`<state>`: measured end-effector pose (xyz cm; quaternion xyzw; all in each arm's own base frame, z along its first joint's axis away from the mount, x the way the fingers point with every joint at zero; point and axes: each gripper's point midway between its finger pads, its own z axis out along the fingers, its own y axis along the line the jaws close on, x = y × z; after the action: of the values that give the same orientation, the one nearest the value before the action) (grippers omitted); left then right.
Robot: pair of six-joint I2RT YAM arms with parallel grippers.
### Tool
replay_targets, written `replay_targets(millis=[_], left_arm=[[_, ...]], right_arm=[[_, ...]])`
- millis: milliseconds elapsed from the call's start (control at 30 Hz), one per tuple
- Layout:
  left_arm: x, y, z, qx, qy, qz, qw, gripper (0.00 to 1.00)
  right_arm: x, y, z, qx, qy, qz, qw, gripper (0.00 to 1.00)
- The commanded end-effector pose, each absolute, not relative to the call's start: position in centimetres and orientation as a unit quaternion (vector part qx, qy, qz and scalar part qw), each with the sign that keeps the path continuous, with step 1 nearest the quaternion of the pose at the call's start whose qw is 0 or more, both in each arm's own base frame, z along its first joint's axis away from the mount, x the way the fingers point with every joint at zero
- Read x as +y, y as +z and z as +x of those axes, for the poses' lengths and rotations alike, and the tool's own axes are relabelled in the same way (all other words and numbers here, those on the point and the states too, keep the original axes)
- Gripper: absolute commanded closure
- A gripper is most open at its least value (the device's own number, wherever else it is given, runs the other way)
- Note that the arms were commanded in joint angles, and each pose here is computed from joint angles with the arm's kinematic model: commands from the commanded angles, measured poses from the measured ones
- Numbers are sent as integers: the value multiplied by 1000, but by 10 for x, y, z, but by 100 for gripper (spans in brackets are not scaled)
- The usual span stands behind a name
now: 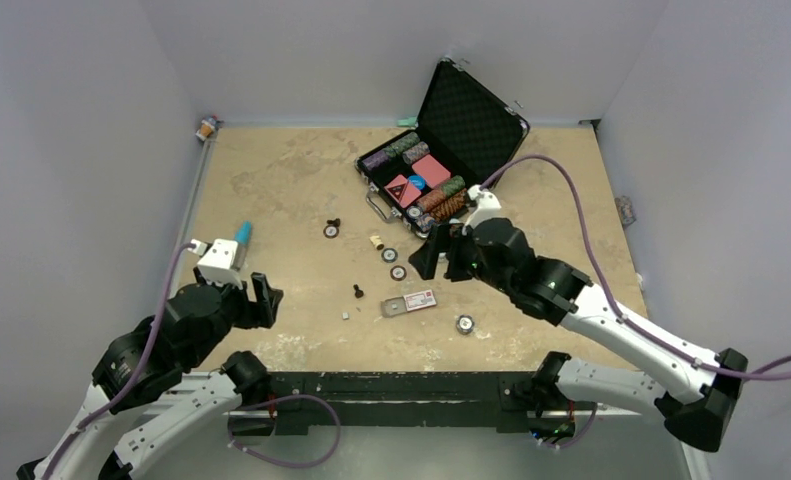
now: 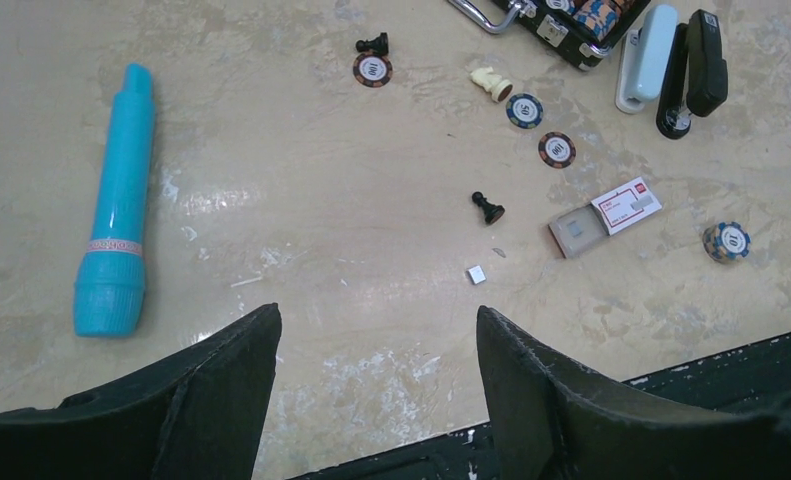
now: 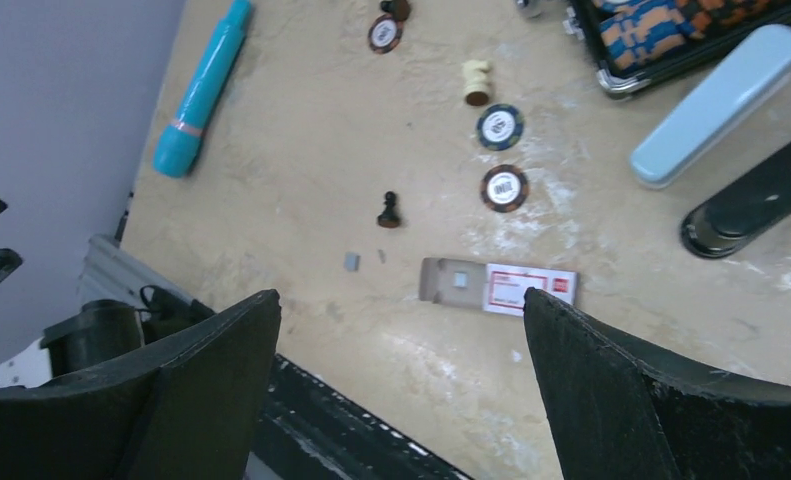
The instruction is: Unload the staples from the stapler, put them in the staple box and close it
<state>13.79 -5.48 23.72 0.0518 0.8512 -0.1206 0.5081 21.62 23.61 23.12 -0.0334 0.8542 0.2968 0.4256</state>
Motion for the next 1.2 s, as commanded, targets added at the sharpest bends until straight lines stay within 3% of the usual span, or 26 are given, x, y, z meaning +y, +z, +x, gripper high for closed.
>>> replay_targets(millis=[0, 567, 1167], left_arm=[[-50, 244, 143, 839, -118, 31, 531, 25], [-42, 247, 139, 827, -126, 12, 548, 25], [-42, 249, 138, 823, -134, 15, 551, 25]], right_arm=[[273, 236, 214, 867, 305, 3, 393, 7], [411, 156, 180, 924, 205, -97, 307, 26], [443, 76, 176, 946, 127, -135, 266, 41]])
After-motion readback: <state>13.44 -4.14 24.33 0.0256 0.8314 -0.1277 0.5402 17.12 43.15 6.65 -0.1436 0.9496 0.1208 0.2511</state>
